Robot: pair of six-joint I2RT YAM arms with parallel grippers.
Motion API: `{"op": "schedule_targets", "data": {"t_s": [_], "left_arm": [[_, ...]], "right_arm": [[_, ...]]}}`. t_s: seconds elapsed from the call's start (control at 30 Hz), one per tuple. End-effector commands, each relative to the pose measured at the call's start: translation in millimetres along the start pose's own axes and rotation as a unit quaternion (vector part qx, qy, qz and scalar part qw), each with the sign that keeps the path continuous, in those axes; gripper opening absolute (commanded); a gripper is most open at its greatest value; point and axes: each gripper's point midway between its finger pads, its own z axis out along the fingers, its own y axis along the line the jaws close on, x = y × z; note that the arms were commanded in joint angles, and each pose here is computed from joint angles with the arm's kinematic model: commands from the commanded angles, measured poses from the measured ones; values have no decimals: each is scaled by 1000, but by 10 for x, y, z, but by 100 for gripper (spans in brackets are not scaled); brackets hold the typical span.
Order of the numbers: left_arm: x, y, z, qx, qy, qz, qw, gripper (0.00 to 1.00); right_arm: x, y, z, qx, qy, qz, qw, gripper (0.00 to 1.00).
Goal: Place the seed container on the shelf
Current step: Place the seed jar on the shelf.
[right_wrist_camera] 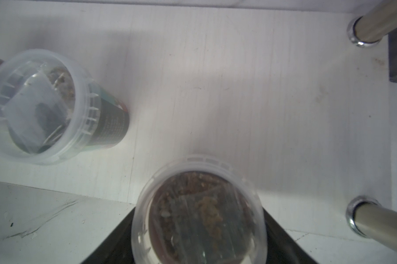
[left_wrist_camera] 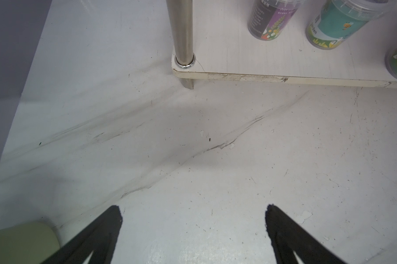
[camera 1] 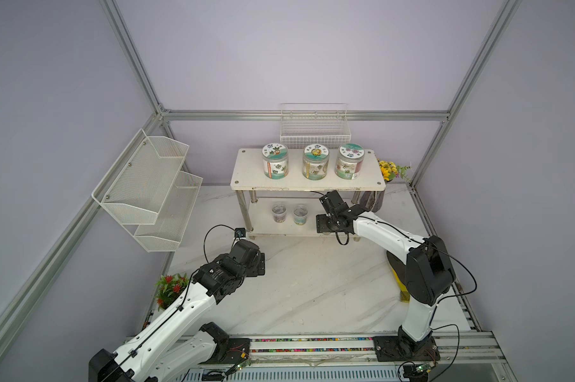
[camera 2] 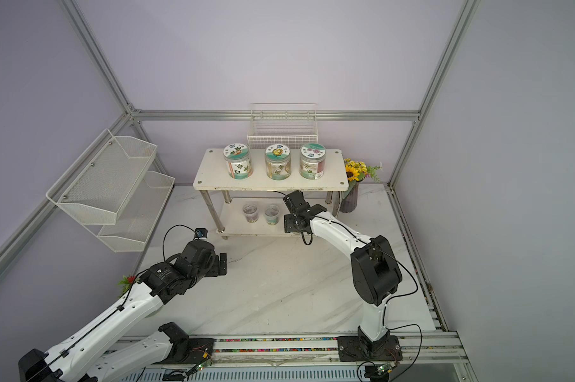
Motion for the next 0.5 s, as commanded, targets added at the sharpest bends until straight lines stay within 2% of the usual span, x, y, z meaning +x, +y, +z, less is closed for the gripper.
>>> {"op": "schedule_targets", "data": {"t_s": [0.0, 0.47], "left_arm": [[-135, 15, -82, 0, -19, -7, 1000, 100], [-121, 32, -83, -2, -18, -7, 1000, 100]], "right_arm": [[-126, -1, 17, -2, -10, 1, 1000, 75], [-176, -31, 38, 8, -13, -2, 1000, 83]]}}
